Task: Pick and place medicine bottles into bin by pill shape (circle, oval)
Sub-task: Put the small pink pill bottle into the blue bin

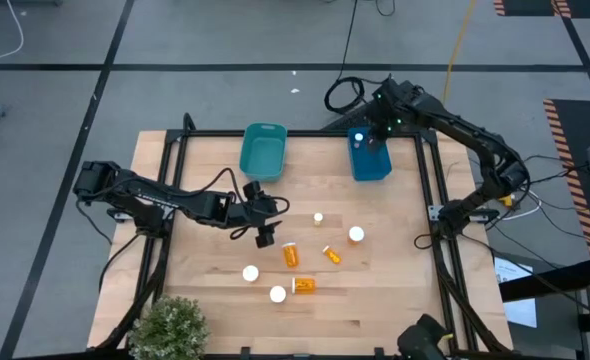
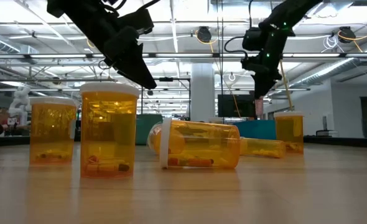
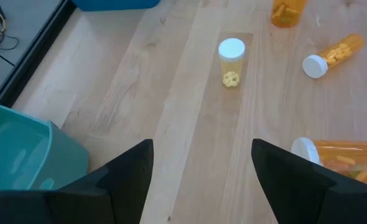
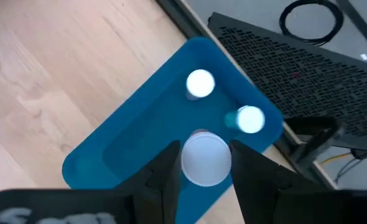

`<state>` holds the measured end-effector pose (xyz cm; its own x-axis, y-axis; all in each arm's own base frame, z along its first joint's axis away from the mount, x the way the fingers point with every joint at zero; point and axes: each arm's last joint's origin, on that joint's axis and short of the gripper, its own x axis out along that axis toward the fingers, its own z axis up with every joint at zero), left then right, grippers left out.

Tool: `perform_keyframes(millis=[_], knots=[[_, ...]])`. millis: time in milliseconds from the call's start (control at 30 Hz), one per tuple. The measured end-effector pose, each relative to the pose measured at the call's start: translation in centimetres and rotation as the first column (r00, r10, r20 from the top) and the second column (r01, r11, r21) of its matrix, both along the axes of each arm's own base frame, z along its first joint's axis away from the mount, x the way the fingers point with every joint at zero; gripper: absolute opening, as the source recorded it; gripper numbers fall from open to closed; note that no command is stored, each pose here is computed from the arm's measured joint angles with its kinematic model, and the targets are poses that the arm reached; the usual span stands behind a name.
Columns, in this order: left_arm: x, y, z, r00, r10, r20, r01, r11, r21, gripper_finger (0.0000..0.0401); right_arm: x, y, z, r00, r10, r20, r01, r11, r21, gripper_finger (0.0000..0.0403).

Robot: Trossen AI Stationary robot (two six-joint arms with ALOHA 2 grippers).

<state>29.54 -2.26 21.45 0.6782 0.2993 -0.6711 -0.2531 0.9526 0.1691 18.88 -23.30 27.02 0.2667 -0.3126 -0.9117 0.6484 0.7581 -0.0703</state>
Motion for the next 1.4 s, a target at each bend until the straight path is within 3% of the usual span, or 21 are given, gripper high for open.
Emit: perform_keyframes(millis=[333,633,1400], knots=[[0.0,-0.1,0.0,1.0,-0.012,0.003,0.012,1.0,-0.012,0.0273,-0.7,0.5,-4.3,1.0,-0.019,-0.024,0.02,0.999,0.028,0.0116],[0.2,-0.1,0.2,1.0,-0.012,0.022,0.013,1.0,-0.014,0.0273,-1.0,0.6,-6.7,1.0,-0.025,0.006,0.025,1.0,-0.009,0.0116],[0.2,-0.1,0.2,1.0,-0.012,0.029,0.012,1.0,-0.018,0.0273,-2.0,0.7,-8.7,0.999,-0.053,0.004,0.053,0.999,-0.01,0.0116]])
